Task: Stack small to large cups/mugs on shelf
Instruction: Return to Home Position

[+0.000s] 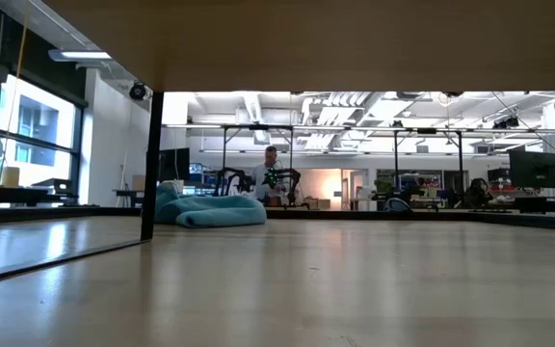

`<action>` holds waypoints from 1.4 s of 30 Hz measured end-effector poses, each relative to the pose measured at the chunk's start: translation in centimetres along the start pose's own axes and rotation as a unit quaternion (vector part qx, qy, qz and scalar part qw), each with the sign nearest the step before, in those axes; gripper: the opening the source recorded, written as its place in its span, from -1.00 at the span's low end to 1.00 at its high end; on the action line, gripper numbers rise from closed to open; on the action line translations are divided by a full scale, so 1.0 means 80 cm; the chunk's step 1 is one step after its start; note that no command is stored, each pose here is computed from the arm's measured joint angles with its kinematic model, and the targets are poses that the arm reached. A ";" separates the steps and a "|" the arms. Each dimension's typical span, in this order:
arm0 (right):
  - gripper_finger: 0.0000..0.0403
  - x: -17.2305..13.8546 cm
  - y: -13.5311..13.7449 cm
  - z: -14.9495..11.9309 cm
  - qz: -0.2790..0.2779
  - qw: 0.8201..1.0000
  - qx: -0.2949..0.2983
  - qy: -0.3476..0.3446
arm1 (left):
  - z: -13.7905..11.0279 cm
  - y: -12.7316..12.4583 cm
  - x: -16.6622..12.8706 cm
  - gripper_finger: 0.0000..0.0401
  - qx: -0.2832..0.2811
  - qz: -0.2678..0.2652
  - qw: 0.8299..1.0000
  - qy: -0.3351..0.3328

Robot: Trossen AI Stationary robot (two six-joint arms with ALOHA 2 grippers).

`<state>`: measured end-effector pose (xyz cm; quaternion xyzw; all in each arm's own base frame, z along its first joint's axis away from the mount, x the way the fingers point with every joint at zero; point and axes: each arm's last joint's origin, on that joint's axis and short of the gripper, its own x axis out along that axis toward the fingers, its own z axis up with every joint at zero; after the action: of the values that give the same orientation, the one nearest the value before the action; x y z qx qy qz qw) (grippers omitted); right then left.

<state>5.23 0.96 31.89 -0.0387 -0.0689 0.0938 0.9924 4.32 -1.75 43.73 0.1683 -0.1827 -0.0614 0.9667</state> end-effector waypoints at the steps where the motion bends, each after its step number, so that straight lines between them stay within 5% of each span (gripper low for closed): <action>1: -0.68 0.000 0.000 0.000 0.000 1.000 0.000 0.000 | -0.003 0.000 -0.007 0.00 -0.005 -0.015 0.999 -0.033; 4: -0.68 0.000 0.000 0.002 -0.001 1.000 -0.001 -0.007 | -0.014 -0.007 -0.016 0.00 -0.021 -0.046 0.996 -0.075; 11: -0.68 0.000 -0.002 0.009 -0.019 0.999 -0.026 -0.034 | -0.030 -0.027 -0.007 0.00 -0.070 -0.135 0.987 -0.057; 19: -0.68 0.000 -0.003 0.012 -0.038 0.998 -0.026 -0.047 | -0.051 -0.059 0.008 0.00 -0.084 -0.266 0.958 -0.065; 29: -0.68 0.000 -0.004 0.017 -0.042 0.996 -0.047 -0.068 | -0.107 -0.073 0.013 0.00 -0.133 -0.214 0.962 -0.103; 36: -0.68 0.000 -0.004 0.016 -0.040 0.997 -0.034 -0.063 | -0.133 -0.053 0.020 0.00 -0.158 -0.187 0.968 -0.051; 42: -0.68 0.000 -0.004 0.013 -0.039 0.998 -0.025 -0.051 | -0.148 -0.030 0.006 0.00 -0.147 -0.103 0.984 0.015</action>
<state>5.15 0.76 32.96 -0.0559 -0.1234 0.0556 0.9892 9.05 -0.53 32.70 0.0430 -0.1390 -0.1844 0.9720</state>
